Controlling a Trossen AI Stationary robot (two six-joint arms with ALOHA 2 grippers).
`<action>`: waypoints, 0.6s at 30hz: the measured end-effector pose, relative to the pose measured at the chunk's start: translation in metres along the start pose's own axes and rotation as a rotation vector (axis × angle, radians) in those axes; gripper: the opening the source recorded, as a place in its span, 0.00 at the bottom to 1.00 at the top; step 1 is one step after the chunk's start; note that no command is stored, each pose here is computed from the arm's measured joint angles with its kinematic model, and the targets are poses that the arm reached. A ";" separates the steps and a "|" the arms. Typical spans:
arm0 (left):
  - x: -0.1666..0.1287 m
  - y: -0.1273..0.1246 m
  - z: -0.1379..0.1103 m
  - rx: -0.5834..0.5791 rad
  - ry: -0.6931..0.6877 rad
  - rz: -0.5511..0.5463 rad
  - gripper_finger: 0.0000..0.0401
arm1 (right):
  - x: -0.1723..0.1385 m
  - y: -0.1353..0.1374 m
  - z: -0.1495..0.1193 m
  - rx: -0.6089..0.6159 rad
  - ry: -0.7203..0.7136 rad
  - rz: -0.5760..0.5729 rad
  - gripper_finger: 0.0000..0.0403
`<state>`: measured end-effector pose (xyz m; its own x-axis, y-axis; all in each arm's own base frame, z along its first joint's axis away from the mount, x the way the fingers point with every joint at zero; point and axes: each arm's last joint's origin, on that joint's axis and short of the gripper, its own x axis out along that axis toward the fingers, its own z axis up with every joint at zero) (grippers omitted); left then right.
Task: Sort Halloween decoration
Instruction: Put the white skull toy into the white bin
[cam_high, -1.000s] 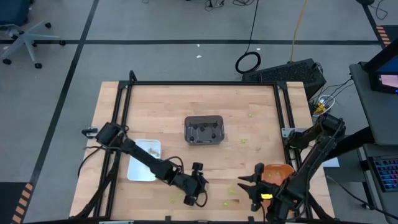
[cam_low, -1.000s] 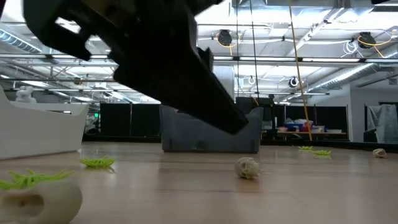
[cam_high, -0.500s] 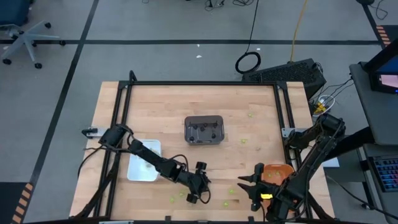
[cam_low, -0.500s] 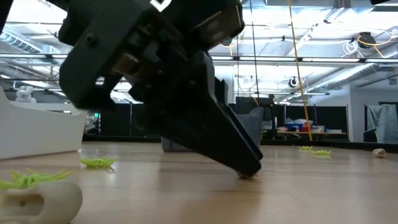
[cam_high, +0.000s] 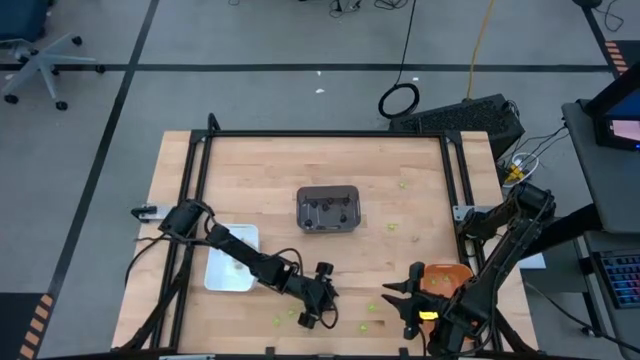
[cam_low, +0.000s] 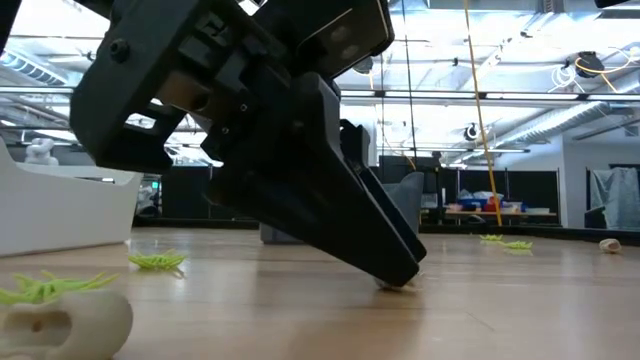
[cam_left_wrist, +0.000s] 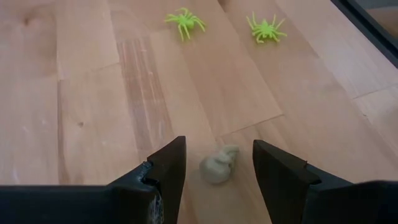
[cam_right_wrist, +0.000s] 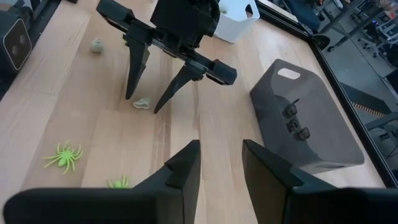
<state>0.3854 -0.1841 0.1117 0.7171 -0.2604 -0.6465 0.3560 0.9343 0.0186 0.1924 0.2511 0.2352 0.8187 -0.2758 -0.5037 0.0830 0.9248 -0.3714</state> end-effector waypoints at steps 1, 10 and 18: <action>0.000 0.000 0.000 0.005 0.000 0.000 0.46 | 0.000 0.000 0.000 0.000 0.000 0.000 0.26; 0.000 0.001 -0.011 0.033 -0.003 0.001 0.46 | 0.000 0.000 0.000 0.000 0.001 0.001 0.26; 0.003 0.002 -0.015 0.019 -0.026 -0.010 0.46 | 0.000 0.000 0.000 0.000 0.001 0.001 0.26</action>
<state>0.3792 -0.1789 0.0981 0.7288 -0.2758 -0.6267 0.3740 0.9270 0.0269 0.1924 0.2510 0.2351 0.8183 -0.2754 -0.5045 0.0823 0.9248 -0.3714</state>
